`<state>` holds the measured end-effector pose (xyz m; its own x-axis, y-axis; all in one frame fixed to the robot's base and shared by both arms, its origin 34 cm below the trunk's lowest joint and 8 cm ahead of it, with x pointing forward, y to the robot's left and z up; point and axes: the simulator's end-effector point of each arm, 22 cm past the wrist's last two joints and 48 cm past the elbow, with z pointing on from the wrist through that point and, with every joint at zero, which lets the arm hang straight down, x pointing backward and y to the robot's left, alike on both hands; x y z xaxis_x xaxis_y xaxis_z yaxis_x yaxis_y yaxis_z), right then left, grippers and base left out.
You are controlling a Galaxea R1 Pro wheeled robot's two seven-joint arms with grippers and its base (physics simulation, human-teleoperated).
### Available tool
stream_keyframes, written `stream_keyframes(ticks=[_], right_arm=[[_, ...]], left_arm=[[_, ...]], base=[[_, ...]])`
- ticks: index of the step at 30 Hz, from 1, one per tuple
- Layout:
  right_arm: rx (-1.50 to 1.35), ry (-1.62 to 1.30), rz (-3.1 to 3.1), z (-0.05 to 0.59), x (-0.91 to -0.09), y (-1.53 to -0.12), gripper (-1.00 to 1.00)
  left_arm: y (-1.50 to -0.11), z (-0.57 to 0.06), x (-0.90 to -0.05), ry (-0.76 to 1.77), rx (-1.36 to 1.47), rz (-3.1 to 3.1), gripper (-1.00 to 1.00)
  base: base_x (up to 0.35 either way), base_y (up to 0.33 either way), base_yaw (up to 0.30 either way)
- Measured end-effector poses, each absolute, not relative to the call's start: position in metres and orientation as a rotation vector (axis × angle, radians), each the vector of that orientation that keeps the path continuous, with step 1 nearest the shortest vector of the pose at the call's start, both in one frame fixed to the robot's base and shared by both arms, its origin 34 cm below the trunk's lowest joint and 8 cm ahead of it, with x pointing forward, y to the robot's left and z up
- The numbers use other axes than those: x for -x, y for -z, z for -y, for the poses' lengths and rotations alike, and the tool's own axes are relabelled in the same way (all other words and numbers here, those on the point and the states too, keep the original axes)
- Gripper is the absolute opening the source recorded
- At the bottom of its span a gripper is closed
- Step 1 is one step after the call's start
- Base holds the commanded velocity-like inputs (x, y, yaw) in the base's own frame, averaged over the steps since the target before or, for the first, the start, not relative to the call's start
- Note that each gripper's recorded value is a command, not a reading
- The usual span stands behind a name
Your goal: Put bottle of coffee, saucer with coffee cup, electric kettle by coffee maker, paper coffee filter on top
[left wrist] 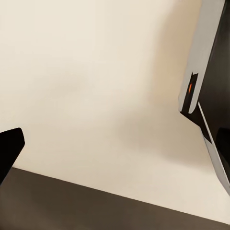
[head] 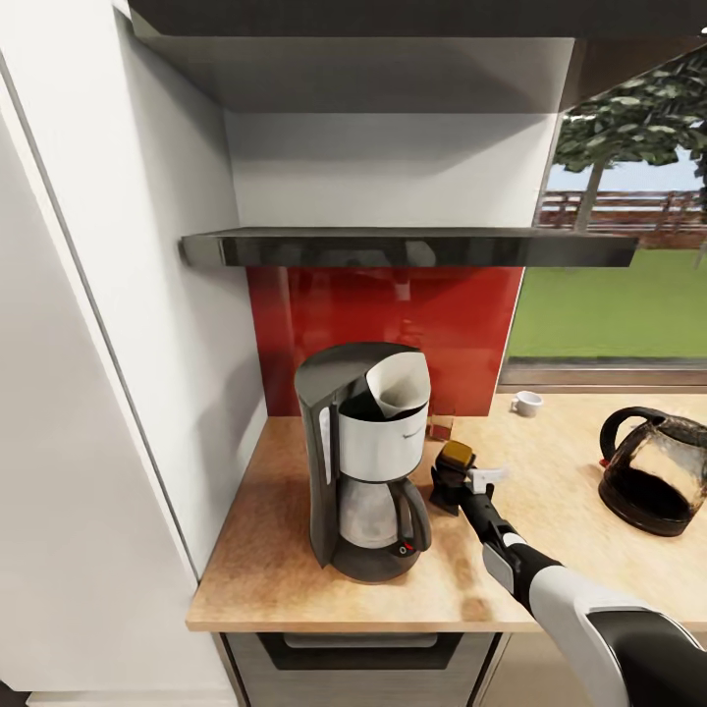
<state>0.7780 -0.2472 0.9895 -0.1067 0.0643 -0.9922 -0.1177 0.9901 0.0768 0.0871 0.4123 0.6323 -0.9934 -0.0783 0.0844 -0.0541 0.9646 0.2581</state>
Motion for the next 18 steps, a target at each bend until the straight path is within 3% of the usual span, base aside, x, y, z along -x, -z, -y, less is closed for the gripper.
stream_keyframes(ticks=[18], right_arm=[[0.04,-0.152,-1.672,0.248,-0.7813,-0.9828,1.0]], left_arm=[[-0.6262,-0.4124,-0.0908,0.393,-0.104,3.02,1.0]], base=[[0.0,0.0,0.0]])
